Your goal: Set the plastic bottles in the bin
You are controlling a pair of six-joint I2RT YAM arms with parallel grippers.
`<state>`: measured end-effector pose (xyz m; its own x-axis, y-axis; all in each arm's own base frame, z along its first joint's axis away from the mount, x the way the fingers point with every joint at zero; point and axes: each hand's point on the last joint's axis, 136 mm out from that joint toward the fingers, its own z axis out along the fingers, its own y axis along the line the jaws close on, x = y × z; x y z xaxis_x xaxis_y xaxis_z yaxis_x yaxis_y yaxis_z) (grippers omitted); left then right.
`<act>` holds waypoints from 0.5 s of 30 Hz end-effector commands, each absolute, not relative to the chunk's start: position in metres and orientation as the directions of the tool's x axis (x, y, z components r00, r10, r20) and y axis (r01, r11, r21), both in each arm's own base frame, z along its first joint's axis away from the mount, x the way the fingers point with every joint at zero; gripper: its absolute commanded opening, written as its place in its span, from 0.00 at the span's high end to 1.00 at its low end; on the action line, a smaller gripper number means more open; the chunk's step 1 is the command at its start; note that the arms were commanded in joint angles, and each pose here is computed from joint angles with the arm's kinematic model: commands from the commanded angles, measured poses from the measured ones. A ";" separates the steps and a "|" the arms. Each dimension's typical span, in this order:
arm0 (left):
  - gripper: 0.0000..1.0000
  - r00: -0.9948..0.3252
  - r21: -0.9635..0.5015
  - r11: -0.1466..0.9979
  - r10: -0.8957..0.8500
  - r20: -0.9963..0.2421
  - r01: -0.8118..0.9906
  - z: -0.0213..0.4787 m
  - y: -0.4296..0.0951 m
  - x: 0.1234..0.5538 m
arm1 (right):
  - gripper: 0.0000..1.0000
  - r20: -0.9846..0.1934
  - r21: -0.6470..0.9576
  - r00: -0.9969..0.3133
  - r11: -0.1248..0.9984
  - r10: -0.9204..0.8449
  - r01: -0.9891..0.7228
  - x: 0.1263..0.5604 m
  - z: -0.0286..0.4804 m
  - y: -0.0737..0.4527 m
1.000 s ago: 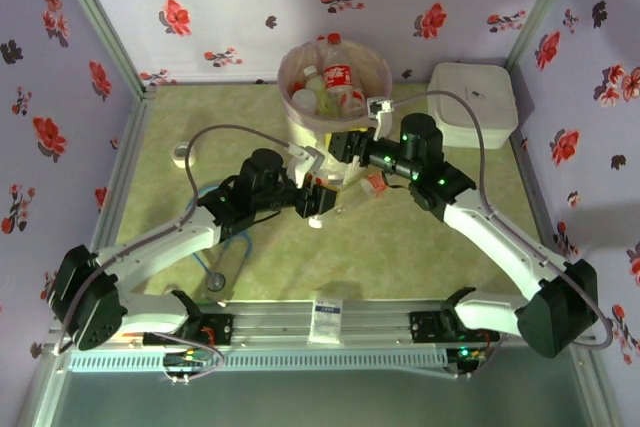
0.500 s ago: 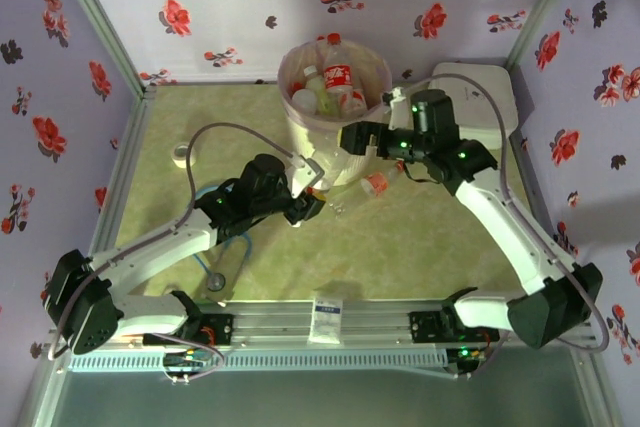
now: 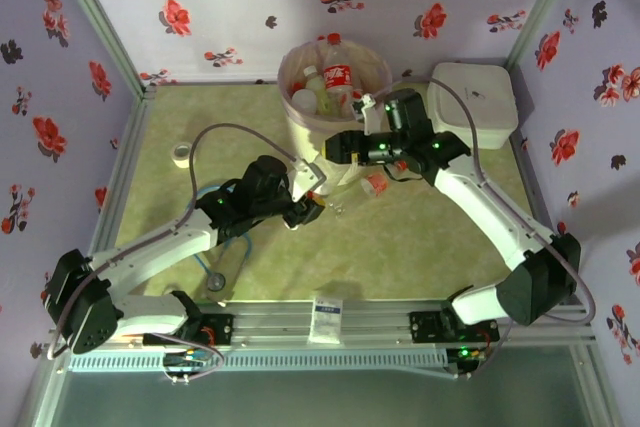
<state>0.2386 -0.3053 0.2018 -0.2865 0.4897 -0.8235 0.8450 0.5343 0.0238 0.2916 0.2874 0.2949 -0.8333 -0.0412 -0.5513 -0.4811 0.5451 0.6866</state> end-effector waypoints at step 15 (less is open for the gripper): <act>0.00 -0.213 0.059 0.625 0.352 -0.911 0.779 0.276 -0.289 0.247 | 0.61 -0.853 0.477 -0.490 0.646 0.179 -0.596 0.352 0.472 0.223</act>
<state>0.2513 -0.2968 0.2448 -0.2481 0.4134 -0.8761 0.7927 0.6065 0.0618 0.3305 0.2474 0.4222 -0.6436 0.0879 -0.7603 -0.5815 0.5896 0.5605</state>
